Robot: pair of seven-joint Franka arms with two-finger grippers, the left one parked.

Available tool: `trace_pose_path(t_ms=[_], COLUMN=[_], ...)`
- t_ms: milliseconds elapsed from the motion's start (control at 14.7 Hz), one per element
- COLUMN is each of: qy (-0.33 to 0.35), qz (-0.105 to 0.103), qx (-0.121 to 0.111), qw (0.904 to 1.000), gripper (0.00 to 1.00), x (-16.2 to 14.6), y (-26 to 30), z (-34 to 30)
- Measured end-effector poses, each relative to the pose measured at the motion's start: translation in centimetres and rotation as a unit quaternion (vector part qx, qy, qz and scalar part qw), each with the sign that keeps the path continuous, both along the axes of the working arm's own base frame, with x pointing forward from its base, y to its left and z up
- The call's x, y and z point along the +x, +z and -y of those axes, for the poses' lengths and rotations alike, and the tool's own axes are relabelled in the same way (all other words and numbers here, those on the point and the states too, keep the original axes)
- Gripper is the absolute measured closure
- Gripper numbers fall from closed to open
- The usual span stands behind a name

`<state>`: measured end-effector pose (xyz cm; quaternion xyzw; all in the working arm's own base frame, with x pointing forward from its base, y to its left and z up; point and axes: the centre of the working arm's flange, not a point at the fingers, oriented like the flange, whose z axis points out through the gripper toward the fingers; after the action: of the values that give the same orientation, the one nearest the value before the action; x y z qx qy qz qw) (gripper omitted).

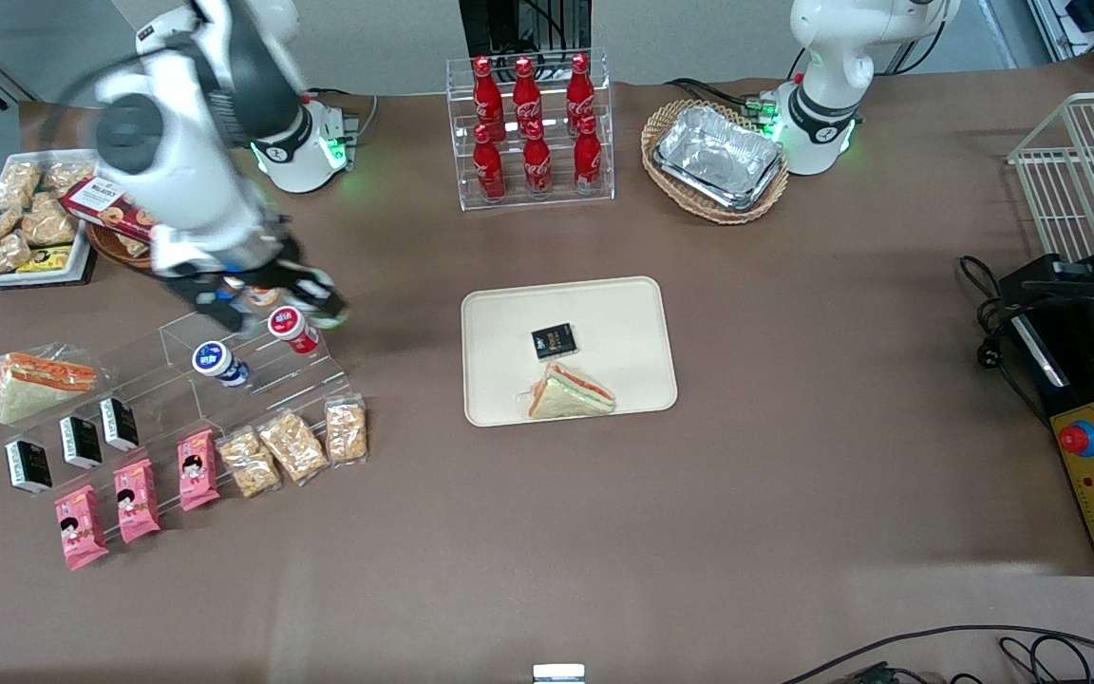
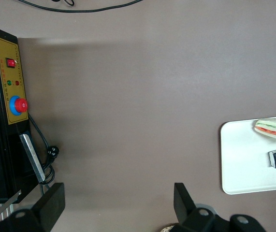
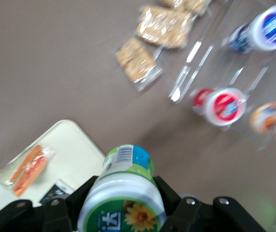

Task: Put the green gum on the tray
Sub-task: 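Lift the green gum bottle and carry it toward the cream tray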

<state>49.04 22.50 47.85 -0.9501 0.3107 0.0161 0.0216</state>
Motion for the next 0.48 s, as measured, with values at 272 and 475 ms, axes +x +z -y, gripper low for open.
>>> trace_pose_path(t_ms=[272,475], qy=[-0.023,-0.017], qz=[0.01,0.013], qx=[-0.006,-0.014], qw=[0.9997,0.9997], gripper=[0.49,0.49], x=[-0.9,-1.8], y=[-6.6,-12.5], z=[-8.7,-12.6])
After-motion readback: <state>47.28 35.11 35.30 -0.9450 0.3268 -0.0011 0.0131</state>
